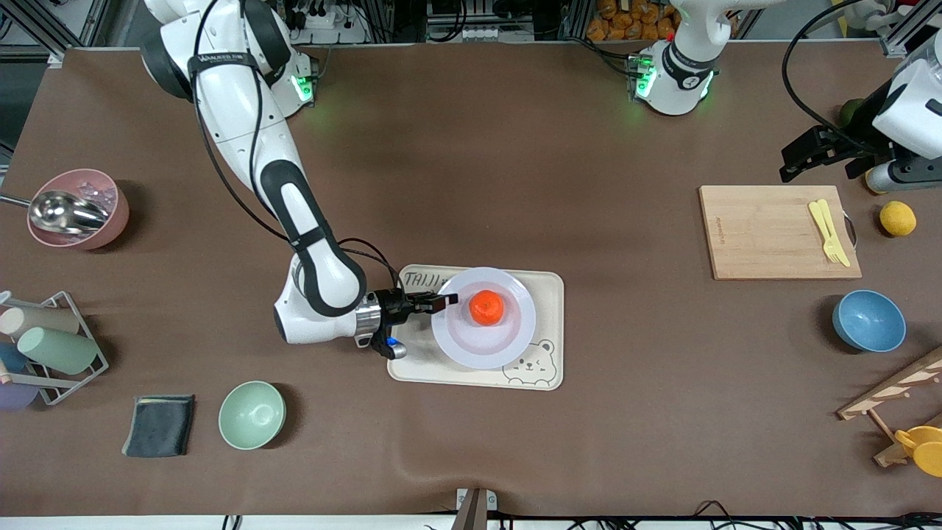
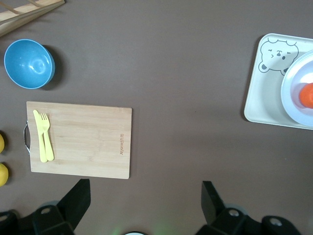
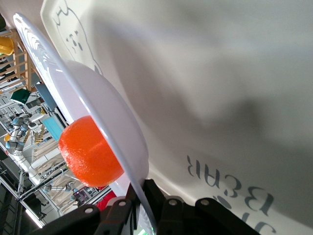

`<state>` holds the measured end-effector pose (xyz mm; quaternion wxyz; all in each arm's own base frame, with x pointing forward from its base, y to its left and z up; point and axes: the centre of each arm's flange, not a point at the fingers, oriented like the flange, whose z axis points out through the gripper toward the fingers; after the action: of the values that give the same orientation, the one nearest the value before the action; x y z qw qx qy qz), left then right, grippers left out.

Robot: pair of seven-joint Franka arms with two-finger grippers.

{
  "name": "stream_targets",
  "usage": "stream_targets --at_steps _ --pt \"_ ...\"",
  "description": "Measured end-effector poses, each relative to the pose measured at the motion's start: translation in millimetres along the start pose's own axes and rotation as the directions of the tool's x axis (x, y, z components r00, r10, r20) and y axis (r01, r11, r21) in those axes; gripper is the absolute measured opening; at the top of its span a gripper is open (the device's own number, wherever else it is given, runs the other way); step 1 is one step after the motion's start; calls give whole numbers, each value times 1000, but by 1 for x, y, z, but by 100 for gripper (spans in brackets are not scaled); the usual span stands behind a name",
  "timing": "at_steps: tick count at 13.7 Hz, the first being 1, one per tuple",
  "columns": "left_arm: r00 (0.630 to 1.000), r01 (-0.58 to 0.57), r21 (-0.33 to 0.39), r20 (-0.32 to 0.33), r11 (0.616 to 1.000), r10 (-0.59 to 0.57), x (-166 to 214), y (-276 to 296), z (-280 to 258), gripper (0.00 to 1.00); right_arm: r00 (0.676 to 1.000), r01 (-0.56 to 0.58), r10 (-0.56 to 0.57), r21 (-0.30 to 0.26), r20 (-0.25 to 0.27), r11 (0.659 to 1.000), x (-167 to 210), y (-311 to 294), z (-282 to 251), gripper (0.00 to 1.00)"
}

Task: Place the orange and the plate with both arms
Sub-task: 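Adjust the plate on the tray and open the right gripper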

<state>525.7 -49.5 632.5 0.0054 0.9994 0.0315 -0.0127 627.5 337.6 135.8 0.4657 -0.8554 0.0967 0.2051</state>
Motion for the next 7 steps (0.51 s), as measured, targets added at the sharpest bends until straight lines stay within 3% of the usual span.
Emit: stream_targets --at_steps 7 --pt "1000 1 0 1 1000 -1 0 0 1 100 1000 -4 4 7 7 1000 3 11 9 10"
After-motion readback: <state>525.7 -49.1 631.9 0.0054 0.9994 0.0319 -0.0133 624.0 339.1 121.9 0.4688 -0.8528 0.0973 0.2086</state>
